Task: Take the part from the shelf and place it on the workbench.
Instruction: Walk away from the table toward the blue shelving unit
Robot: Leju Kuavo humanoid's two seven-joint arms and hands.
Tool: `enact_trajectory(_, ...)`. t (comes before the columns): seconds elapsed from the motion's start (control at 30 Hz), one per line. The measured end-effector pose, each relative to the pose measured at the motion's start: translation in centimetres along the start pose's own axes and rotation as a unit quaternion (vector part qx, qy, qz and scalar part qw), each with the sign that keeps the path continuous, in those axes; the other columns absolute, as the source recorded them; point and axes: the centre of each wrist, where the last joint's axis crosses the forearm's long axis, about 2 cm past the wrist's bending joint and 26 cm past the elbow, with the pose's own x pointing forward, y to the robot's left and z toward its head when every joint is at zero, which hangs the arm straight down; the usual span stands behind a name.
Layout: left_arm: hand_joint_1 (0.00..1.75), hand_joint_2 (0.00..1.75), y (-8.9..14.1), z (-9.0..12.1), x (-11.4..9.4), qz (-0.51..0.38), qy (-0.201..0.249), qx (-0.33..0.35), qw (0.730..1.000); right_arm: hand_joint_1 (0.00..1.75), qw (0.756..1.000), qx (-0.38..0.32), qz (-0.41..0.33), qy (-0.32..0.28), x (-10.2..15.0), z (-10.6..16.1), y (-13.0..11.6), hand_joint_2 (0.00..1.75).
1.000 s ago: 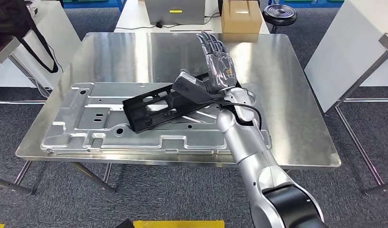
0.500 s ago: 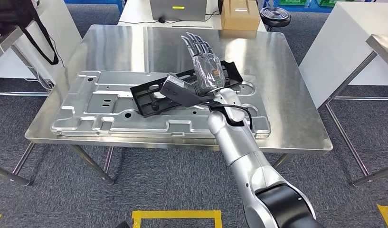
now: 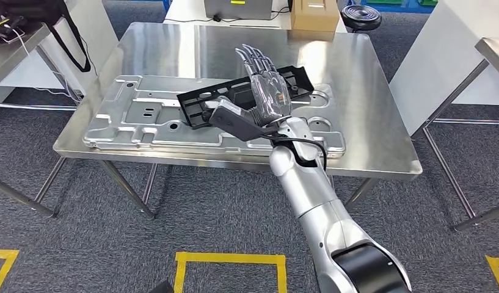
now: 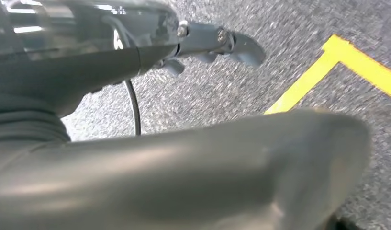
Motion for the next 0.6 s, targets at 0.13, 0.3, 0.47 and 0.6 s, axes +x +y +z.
enact_trajectory(0.13, 0.00, 0.00, 0.0, 0.0, 0.0, 0.002, 0.004, 0.001, 1.000, 0.00, 1.000, 0.008, -0.020, -0.006, 0.8, 0.2, 0.8, 0.00)
enact_trajectory(0.3, 0.00, 0.00, 0.1, 0.0, 0.0, 0.003, 0.005, 0.003, 1.000, 0.00, 0.998, 0.019, -0.050, -0.019, 1.8, 0.4, 1.6, 0.00)
enact_trajectory(0.47, 0.00, 0.00, 0.1, 0.0, 0.0, 0.006, 0.001, 0.002, 1.000, 0.00, 0.995, 0.037, -0.081, -0.040, 3.5, 0.8, 2.9, 0.00)
enact_trajectory(0.6, 0.00, 0.00, 0.1, 0.0, 0.0, 0.010, -0.001, 0.003, 1.000, 0.00, 0.990, 0.070, -0.109, -0.056, 4.6, 1.8, 4.6, 0.00)
